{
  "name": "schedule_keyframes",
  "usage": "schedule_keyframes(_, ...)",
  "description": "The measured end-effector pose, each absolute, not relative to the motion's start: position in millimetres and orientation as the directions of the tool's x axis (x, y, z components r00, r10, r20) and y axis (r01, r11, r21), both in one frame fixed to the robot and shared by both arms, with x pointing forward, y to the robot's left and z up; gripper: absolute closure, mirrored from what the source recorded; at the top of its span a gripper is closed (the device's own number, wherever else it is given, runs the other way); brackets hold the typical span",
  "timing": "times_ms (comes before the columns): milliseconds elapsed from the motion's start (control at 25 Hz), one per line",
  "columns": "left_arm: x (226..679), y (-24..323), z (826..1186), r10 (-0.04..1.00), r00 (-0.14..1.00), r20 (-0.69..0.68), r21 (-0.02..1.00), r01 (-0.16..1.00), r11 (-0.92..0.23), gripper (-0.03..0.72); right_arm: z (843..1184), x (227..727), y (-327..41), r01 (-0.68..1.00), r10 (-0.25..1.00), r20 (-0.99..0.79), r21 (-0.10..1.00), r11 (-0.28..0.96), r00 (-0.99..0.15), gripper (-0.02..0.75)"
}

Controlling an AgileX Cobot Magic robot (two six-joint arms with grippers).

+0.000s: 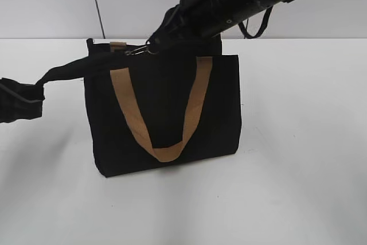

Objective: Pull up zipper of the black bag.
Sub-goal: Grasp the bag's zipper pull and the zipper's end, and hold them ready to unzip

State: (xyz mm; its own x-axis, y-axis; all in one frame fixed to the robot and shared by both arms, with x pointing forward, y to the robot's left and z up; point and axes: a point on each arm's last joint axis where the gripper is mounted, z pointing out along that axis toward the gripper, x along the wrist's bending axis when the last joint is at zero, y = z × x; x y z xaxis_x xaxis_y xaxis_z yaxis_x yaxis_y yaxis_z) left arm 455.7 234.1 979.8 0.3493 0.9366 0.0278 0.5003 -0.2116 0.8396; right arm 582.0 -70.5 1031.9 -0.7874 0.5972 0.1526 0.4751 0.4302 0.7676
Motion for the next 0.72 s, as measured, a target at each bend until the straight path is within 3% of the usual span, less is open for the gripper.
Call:
schedule_keyframes(480,455.5,234.3,979.3,0.937,0.348,0.029,0.836,0.506,-0.213,0.686,1046.0,604.1,-144.4,0.589,0.699,0.214,0.728,0.352,-0.683,0.738)
schedule_keyframes(720,455.3,234.5,978.9,0.937,0.347,0.030,0.833,0.510,-0.215,0.686,1050.9,605.0,-163.2,0.603,0.711,0.213,0.715,0.354,-0.670,0.738)
